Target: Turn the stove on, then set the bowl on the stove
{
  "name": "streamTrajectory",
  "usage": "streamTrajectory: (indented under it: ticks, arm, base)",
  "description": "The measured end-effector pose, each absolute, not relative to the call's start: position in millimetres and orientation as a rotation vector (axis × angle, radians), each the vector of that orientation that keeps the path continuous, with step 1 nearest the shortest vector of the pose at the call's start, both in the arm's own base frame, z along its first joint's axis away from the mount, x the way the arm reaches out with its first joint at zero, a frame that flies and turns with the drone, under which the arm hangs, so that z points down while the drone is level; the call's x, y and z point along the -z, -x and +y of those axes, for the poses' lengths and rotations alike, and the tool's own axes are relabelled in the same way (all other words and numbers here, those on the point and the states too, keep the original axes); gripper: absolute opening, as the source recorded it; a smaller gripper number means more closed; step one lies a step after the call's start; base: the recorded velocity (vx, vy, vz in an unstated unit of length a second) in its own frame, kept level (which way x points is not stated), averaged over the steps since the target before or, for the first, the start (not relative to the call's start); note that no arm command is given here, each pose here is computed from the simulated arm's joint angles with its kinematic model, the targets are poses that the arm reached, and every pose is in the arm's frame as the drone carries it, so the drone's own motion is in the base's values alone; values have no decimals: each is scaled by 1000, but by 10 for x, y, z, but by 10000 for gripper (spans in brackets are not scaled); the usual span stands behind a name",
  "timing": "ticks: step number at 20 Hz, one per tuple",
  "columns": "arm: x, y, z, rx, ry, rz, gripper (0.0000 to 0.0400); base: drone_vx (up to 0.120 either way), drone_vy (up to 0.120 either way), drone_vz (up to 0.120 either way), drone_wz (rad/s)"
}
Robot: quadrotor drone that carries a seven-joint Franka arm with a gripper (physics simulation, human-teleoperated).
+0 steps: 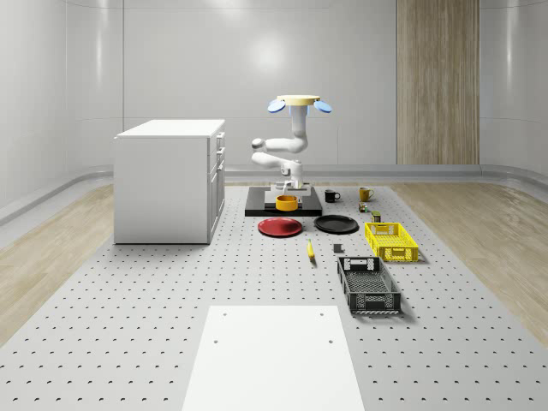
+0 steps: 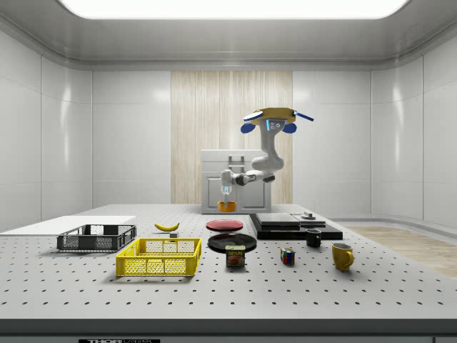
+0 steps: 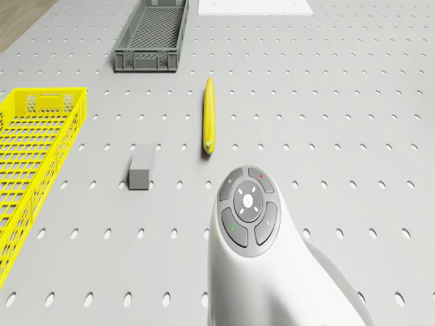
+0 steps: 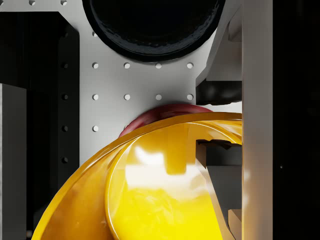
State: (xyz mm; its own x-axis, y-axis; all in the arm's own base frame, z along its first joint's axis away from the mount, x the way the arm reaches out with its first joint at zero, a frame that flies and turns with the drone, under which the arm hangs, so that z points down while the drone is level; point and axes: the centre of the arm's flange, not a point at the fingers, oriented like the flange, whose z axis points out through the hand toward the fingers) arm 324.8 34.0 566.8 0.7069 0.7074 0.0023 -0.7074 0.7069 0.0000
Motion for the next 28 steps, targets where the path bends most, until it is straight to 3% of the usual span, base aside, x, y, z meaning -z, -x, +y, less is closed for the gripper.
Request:
streamTrajectory:
  ticks: [28]
  arm:
    - [-5667,-3248,340,-786,-1,-2,100]
  base:
    - [-120,-4,0,0]
